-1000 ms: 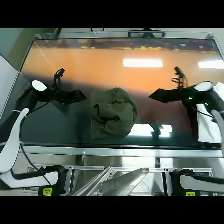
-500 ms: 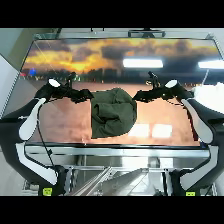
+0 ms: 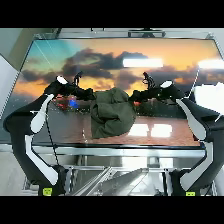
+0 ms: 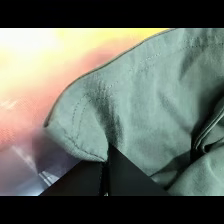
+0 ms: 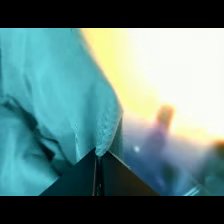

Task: Fold the shirts.

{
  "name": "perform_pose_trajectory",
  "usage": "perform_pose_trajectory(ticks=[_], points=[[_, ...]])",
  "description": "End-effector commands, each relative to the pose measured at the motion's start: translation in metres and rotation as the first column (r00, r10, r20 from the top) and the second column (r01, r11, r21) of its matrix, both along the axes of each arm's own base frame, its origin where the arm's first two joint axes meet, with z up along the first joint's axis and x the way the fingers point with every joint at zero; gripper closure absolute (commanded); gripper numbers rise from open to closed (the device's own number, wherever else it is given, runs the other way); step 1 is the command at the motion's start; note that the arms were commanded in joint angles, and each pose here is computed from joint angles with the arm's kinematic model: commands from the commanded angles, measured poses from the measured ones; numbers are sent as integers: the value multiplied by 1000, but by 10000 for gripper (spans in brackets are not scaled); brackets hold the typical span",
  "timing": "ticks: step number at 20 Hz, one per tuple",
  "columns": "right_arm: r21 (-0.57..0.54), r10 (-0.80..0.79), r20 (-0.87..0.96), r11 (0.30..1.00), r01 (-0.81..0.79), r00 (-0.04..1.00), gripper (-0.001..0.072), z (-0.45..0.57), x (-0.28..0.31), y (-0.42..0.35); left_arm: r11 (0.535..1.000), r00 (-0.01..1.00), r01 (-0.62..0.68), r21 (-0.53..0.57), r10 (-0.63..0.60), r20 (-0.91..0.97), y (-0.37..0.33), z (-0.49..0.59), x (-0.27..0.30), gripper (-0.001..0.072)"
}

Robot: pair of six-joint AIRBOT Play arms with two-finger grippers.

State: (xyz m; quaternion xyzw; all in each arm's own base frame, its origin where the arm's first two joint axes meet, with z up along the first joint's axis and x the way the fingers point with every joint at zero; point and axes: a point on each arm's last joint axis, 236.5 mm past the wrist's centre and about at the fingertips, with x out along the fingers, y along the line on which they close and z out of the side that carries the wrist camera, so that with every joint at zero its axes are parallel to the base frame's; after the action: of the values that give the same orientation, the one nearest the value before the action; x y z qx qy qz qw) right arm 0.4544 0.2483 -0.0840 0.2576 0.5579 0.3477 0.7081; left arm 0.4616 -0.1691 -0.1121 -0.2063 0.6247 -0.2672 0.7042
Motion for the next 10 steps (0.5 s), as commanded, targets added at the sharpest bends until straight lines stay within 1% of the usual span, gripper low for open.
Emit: perform_pose_trajectory(ticks=[1,3,5,6,8,10], points=[[38,18,11,999,-18,1000,695,13,-2,4,997,1000,-20,-71,19,-5,-5,21,2,707],[65,39,41,997,-41,998,695,37,-1,5,989,996,-44,-143,54,65,-7,62,14,707],[106,60,119,992,-73,991,695,89,6,3,974,981,-48,-222,88,174,-4,124,24,707],[122,63,170,989,-85,983,695,120,10,0,966,965,-31,-257,96,244,-1,165,26,707],[139,73,301,983,-119,951,696,198,10,-6,953,911,47,-298,81,404,2,260,16,707],[129,88,463,978,-165,882,696,285,-9,-12,951,803,138,-275,55,594,5,363,-12,708]])
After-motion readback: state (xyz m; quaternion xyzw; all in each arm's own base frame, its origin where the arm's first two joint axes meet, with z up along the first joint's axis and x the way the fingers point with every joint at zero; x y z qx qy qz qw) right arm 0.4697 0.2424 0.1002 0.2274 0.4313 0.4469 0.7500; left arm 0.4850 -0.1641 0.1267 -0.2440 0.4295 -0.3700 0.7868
